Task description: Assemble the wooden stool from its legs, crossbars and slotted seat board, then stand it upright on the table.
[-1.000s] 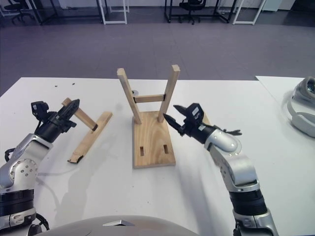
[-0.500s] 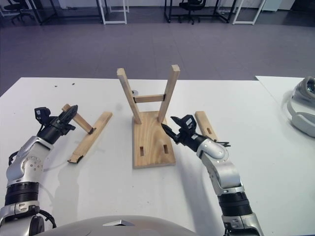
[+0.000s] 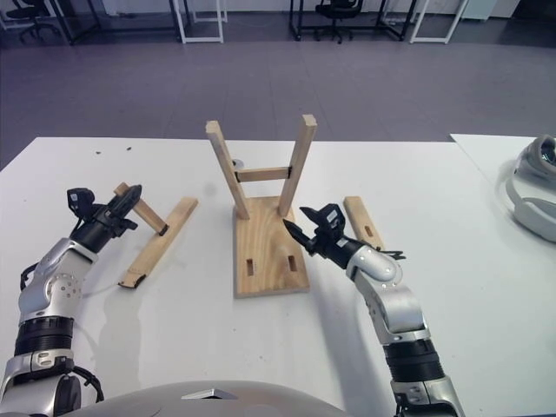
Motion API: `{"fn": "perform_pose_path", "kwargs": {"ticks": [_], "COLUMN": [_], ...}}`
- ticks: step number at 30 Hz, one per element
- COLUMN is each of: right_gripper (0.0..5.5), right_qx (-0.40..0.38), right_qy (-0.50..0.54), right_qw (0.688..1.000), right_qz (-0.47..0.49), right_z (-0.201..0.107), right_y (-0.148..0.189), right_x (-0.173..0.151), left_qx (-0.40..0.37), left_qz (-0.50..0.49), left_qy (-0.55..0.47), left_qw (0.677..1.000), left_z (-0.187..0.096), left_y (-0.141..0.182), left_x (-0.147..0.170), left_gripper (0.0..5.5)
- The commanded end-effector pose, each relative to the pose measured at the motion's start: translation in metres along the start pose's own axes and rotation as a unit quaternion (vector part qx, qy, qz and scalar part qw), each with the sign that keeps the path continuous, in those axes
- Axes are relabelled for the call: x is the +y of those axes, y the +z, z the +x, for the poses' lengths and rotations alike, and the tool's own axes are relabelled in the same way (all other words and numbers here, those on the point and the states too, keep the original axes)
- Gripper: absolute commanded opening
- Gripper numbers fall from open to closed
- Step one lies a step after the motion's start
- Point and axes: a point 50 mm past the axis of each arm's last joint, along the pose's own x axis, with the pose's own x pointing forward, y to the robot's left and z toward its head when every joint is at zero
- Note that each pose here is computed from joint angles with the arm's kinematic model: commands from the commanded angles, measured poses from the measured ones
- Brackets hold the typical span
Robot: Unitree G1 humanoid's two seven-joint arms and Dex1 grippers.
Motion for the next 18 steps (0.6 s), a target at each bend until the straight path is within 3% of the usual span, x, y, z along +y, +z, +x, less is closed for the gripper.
{"fn": "perform_pose_path", "kwargs": {"ticks": [1, 6, 12, 15, 18], "right_gripper": [2.65, 2.65, 2.65, 2.65, 2.65], "right_qx": [0.010, 0.013, 0.019, 0.018, 0.016], "right_qy": [-0.005, -0.002, 0.001, 0.002, 0.002], "right_qw": [1.000, 1.000, 0.999, 0.999, 0.999], "right_qz": [-0.007, -0.017, -0.027, -0.032, -0.037], "right_z": [0.000, 0.001, 0.001, 0.003, 0.005], "right_y": [-0.003, -0.002, -0.004, -0.003, -0.001], "right_x": [-0.001, -0.002, -0.004, -0.005, -0.006], "left_qx": [0.162, 0.262, 0.286, 0.243, 0.154], "left_qz": [0.066, 0.097, 0.065, 0.077, 0.093], "left_qy": [0.053, -0.008, 0.023, 0.031, -0.013], "left_qw": [0.983, 0.960, 0.956, 0.966, 0.984], "left_z": [-0.031, -0.042, -0.063, -0.056, -0.026], "left_y": [-0.043, -0.074, -0.095, -0.080, -0.046], "left_x": [0.020, 0.009, 0.023, 0.031, 0.020], "left_gripper": [0.41, 0.41, 0.41, 0.41, 0.41]}}
